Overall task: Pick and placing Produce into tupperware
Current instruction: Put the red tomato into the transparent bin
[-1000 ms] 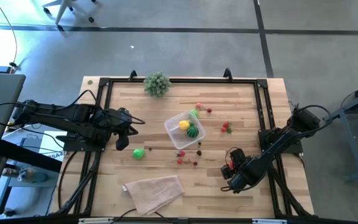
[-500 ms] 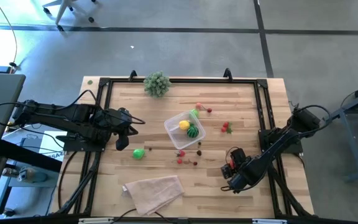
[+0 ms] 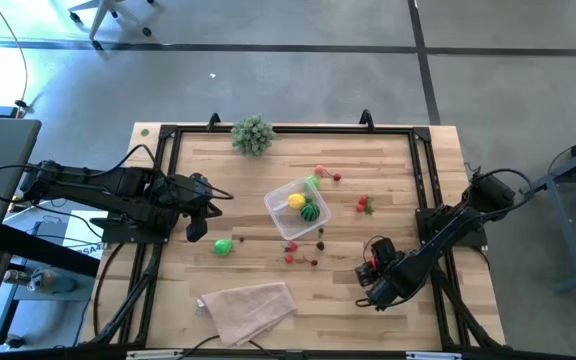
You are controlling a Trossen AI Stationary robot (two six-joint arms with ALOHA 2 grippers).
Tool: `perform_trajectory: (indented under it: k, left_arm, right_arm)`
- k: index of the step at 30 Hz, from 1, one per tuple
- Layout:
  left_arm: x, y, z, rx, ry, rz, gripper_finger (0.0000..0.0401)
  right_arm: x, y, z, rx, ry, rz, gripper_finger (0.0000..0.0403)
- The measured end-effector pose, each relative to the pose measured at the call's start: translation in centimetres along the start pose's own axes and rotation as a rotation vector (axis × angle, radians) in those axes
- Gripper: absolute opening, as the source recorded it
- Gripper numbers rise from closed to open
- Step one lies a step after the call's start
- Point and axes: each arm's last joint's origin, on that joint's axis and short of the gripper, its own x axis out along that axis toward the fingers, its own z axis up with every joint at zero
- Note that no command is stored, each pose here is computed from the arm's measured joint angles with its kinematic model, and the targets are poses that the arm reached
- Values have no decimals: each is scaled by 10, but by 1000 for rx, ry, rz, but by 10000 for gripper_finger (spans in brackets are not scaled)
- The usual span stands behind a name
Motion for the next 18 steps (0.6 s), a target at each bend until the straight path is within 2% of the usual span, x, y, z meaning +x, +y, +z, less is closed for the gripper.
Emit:
perform_trajectory:
  k: [18]
  left_arm:
    - [0, 0, 0, 0, 0, 0, 1]
  right_arm:
    - [0, 1, 1, -7, -43, 24, 246]
